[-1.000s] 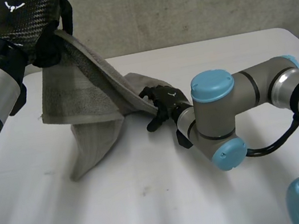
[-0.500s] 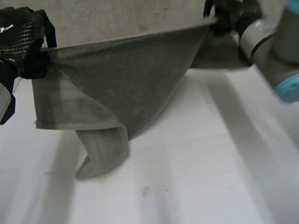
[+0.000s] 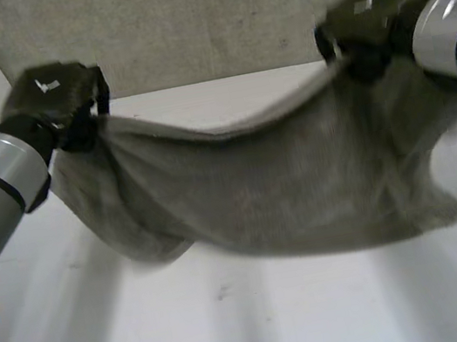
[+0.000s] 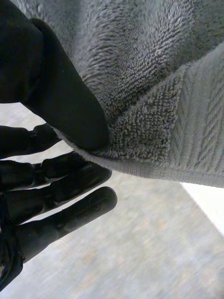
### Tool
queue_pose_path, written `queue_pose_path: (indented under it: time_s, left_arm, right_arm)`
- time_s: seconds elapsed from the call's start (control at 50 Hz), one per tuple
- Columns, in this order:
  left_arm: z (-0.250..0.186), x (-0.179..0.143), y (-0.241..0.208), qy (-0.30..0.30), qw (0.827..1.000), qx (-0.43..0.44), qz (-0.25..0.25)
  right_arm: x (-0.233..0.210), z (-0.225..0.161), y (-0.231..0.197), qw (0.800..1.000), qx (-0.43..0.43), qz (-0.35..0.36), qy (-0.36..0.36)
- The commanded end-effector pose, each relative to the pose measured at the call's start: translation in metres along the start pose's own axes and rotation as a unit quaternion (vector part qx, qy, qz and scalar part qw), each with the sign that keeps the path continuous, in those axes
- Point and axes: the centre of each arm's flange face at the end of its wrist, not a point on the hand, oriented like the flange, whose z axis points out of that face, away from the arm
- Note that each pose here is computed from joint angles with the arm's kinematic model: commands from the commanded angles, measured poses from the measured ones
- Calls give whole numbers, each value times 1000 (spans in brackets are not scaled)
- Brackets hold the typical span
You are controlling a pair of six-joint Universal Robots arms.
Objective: Fold the towel.
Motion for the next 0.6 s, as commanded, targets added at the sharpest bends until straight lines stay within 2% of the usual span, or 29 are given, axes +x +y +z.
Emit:
queue_pose_path:
  time_s: [0.02, 0.06, 0.18, 0.22, 0.24, 0.26, 0.28, 0.3, 0.32, 0.34, 0.38, 0.4, 0.44, 0.46, 0.48, 0.5, 0.52, 0.54, 0.56, 0.6]
  left_arm:
    - [19, 13, 53, 34, 994, -102, 8]
    - [30, 20, 76, 50, 990, -130, 20]
    - [53, 22, 93, 55, 989, -137, 26]
    - [78, 15, 79, 39, 994, -92, 33]
    - [79, 15, 79, 39, 994, -92, 33]
    - [93, 8, 63, 24, 998, -50, 37]
    - [93, 8, 63, 23, 998, -49, 37]
    - [107, -2, 39, 3, 999, 9, 42]
    - [118, -12, 12, -21, 996, 75, 47]
    - [118, -12, 12, -21, 996, 75, 47]
    - [127, -32, -47, -64, 973, 218, 41]
    - [127, -32, -48, -64, 973, 218, 41]
    - [119, -50, -95, -89, 939, 333, 23]
    - [119, -50, -95, -90, 938, 333, 23]
    - [110, -54, -116, -94, 921, 379, 15]
    - [110, -54, -116, -94, 920, 379, 14]
    - [104, -58, -130, -97, 906, 412, 9]
    - [100, -58, -133, -95, 901, 423, 2]
    - [100, -58, -133, -95, 901, 423, 2]
    - [101, -57, -113, -90, 918, 386, -7]
  right_arm:
    - [-9, 22, 40, 996, -90, -17, -20]
    - [-13, 34, 50, 995, -95, -17, -28]
    - [-9, 58, 53, 998, -60, -31, -5]
    - [3, 78, 37, 998, 13, -52, 43]
    - [4, 78, 37, 998, 13, -52, 44]
    - [14, 87, 23, 993, 61, -64, 78]
    - [27, 92, 6, 984, 116, -73, 116]
    - [27, 92, 6, 984, 117, -73, 116]
    - [40, 93, -15, 968, 174, -86, 157]
    - [41, 93, -15, 968, 175, -86, 158]
    - [66, 88, -54, 924, 288, -93, 233]
    - [66, 88, -54, 924, 289, -93, 234]
    - [87, 66, -86, 879, 377, -81, 280]
    - [87, 66, -86, 879, 378, -81, 280]
    - [92, 55, -96, 865, 405, -73, 288]
    - [92, 55, -96, 865, 405, -73, 288]
    - [93, 50, -99, 862, 416, -61, 284]
    - [91, 48, -98, 865, 418, -51, 273]
    - [91, 48, -98, 865, 418, -51, 273]
    - [82, 50, -88, 882, 397, -38, 251]
